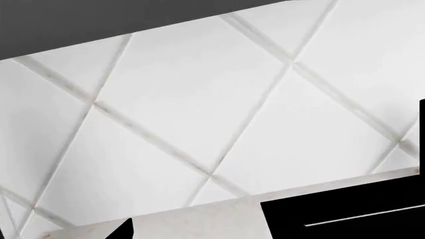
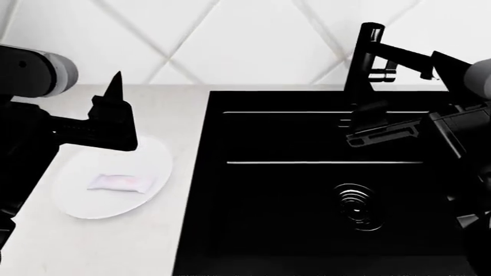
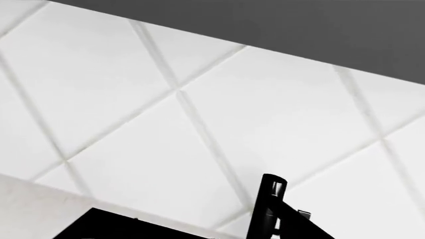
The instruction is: Move the dessert items from the plate to the tray.
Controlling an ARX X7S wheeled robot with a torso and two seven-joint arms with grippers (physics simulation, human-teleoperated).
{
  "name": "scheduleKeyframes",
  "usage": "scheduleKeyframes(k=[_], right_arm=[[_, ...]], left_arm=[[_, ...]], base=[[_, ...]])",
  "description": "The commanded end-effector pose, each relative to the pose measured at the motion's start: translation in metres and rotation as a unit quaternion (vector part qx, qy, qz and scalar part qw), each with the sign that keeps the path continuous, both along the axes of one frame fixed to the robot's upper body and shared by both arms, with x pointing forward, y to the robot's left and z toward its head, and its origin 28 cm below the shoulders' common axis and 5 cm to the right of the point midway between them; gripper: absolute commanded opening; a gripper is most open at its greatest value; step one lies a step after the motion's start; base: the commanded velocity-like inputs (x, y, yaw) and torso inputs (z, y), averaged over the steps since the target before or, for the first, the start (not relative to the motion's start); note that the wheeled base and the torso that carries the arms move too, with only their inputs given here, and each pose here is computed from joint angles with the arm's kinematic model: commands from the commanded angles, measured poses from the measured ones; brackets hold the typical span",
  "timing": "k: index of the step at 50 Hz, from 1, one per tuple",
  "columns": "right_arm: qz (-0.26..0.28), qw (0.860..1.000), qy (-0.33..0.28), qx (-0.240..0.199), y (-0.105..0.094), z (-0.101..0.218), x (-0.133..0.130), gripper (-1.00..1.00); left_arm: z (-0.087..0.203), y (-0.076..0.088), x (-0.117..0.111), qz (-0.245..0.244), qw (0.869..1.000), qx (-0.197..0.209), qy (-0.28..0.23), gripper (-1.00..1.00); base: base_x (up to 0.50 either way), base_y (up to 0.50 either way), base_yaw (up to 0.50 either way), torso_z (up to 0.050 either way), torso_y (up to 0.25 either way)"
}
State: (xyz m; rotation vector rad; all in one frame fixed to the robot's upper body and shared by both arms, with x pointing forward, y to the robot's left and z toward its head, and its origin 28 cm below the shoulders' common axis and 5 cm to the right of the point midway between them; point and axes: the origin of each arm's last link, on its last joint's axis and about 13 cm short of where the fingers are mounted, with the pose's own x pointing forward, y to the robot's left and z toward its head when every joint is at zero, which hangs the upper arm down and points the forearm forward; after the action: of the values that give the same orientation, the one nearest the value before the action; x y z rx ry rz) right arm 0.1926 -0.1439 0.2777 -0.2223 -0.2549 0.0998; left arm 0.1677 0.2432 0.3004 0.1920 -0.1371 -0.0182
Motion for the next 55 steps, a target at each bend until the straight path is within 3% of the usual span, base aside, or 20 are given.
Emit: scheduleKeyframes(k=[1,17,33,43,48,55], right_arm=[[0.005,1.000,-0.002,0.004,0.001,0.002,-0.004,1.00],[0.023,1.000,0.000,0.018,0.003,0.021,-0.032,1.00],[0.012,1.000,0.009,0.013,0.000,0.024,-0.041,1.00],[0.004,1.000,0.014,0.010,-0.003,0.023,-0.042,1.00],[0.003,1.000,0.015,0.009,-0.003,0.023,-0.042,1.00],[0.002,1.000,0.014,0.009,-0.003,0.023,-0.041,1.00]], left_arm=[[-0.001,-0.001,0.000,-0.001,1.000,0.000,0.001,1.00],[-0.001,-0.001,-0.001,-0.004,1.000,-0.003,0.004,1.00],[-0.002,-0.003,0.001,-0.007,1.000,-0.002,0.007,1.00],[-0.003,-0.009,0.008,0.004,0.998,-0.016,0.054,1.00],[0.004,-0.014,0.012,0.020,0.997,-0.035,0.070,1.00],[0.016,-0.026,0.021,0.050,0.986,-0.100,0.124,1.00]], base=[[0.22,-0.01,0.00,0.000,0.000],[0.04,0.00,0.00,0.000,0.001],[0.00,0.00,0.00,0.000,0.000],[0.00,0.00,0.00,0.000,0.000],[0.00,0.00,0.00,0.000,0.000],[0.00,0.00,0.00,0.000,0.000]])
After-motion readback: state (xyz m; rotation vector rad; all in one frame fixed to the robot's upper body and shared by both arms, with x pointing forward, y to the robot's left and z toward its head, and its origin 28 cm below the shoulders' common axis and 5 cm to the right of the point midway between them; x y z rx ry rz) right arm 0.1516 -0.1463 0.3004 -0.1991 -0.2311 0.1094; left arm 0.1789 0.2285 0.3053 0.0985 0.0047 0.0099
